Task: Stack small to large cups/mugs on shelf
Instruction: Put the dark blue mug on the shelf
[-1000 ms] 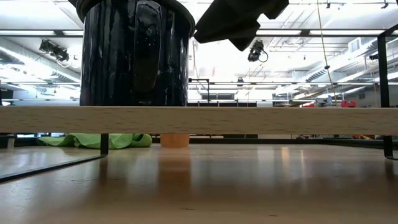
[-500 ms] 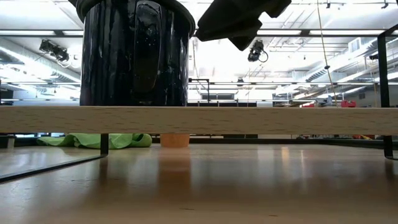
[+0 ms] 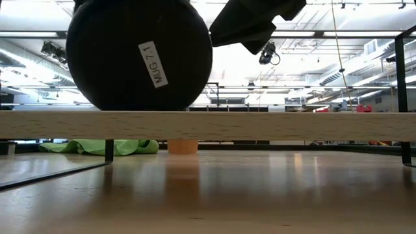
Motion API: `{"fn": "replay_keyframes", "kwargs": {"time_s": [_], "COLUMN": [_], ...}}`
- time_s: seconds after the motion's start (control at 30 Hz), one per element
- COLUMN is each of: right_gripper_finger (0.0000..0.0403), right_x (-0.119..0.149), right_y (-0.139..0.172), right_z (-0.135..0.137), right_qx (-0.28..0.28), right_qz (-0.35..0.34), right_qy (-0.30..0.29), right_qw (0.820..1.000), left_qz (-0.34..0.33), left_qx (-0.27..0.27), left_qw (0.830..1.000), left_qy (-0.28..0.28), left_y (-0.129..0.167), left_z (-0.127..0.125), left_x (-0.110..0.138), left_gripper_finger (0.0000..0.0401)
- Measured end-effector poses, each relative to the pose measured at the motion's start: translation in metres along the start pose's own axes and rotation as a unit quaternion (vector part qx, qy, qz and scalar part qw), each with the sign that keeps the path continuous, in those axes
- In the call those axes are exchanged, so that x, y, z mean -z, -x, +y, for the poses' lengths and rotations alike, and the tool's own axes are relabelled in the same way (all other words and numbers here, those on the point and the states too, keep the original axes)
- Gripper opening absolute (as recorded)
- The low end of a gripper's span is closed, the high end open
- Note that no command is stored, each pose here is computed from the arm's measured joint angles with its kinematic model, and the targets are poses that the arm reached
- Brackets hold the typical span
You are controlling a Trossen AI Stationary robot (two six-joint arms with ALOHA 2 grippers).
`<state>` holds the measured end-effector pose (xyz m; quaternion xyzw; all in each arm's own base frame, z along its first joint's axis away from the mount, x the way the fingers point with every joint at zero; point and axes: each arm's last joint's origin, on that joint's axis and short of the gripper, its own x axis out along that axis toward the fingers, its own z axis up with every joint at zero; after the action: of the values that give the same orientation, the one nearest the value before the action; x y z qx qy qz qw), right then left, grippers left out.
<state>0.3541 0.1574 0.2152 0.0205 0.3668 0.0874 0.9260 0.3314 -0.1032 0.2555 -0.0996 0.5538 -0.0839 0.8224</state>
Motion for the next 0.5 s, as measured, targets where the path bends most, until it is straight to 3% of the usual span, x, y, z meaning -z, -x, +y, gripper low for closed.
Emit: {"fn": "replay_keyframes", "kwargs": {"time_s": [0.27,0.5], "right_gripper_finger": [0.007,0.007], "right_x": [0.0,0.006], "right_y": [0.0,0.003], "right_z": [0.001,0.021], "right_qx": [-0.003,-0.051], "right_qz": [0.0,0.012], "right_qy": [-0.008,-0.009], "right_qw": [1.0,0.999], "left_qz": [0.001,0.001], "left_qx": [-0.001,0.0], "left_qw": [1.0,1.0], "left_qy": [-0.005,-0.006], "left_y": [-0.001,0.0], "left_z": [0.001,0.0], "left_x": [0.0,-0.001], "left_gripper_finger": [0.0124,0.0133]}}
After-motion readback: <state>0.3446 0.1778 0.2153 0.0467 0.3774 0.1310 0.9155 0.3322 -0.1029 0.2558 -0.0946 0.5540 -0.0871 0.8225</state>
